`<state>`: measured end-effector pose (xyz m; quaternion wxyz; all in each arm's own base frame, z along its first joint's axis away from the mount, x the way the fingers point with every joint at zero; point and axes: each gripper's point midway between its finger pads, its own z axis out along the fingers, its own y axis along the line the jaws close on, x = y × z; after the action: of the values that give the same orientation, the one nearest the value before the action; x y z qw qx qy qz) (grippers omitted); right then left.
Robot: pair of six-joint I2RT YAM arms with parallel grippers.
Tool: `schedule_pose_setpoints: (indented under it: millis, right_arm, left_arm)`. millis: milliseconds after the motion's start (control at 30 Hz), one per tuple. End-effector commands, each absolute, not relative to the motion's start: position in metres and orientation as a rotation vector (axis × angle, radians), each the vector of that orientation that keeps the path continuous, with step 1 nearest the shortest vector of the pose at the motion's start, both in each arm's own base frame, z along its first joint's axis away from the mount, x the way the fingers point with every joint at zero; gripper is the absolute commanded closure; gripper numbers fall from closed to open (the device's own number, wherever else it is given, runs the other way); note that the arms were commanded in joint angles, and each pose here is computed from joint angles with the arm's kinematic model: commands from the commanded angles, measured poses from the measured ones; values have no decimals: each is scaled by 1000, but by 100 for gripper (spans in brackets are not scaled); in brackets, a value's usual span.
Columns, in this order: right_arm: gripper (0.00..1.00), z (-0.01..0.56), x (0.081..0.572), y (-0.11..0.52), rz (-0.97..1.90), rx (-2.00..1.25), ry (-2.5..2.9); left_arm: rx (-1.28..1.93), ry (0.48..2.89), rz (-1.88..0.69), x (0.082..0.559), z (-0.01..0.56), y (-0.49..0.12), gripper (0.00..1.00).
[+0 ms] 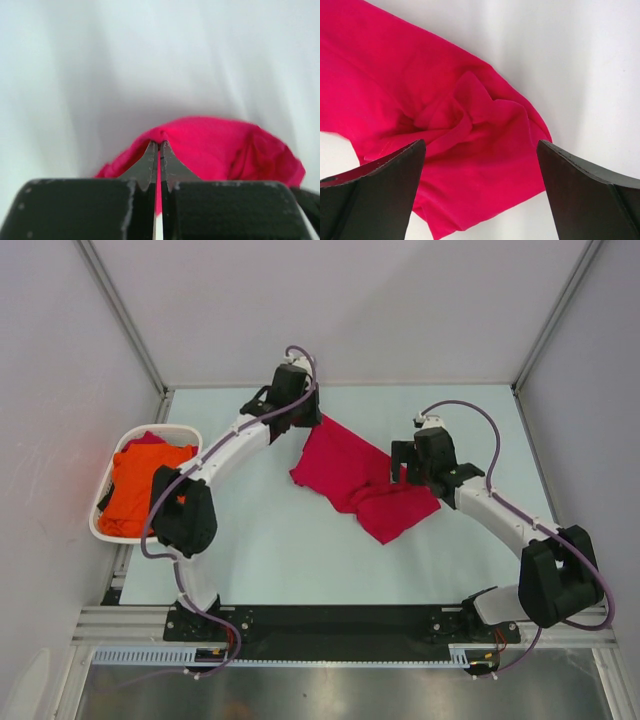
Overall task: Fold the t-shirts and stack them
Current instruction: Flatten out the tshirt
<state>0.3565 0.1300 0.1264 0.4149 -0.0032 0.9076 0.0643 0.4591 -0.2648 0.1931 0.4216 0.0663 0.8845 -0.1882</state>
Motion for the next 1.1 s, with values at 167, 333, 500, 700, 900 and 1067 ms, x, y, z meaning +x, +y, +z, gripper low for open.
schedule_pose_setpoints:
  millis: [167,333,500,700,900,1067]
  right_arm:
    - [0,144,366,156,332,-37,2290]
    - [3,123,363,171,449,-53,2381]
    - [8,103,362,195,602,-86,2442]
    - [11,95,366,230,794,-105,2425]
    - [10,106,373,249,777,-146,2414]
    - [11,103,380,269,798,-179,2411]
  left_arm:
    - [45,2124,-380,554,233,-214,100]
    - [-12,2179,-345,578,196,-194,100]
    - [-50,2227,-297,579,165,-174,100]
    - [-112,2275,-276,573,133,-149,100]
    - [-126,2279,-292,568,129,-148,100]
    - [-130,2287,-291,565,126,-147,100]
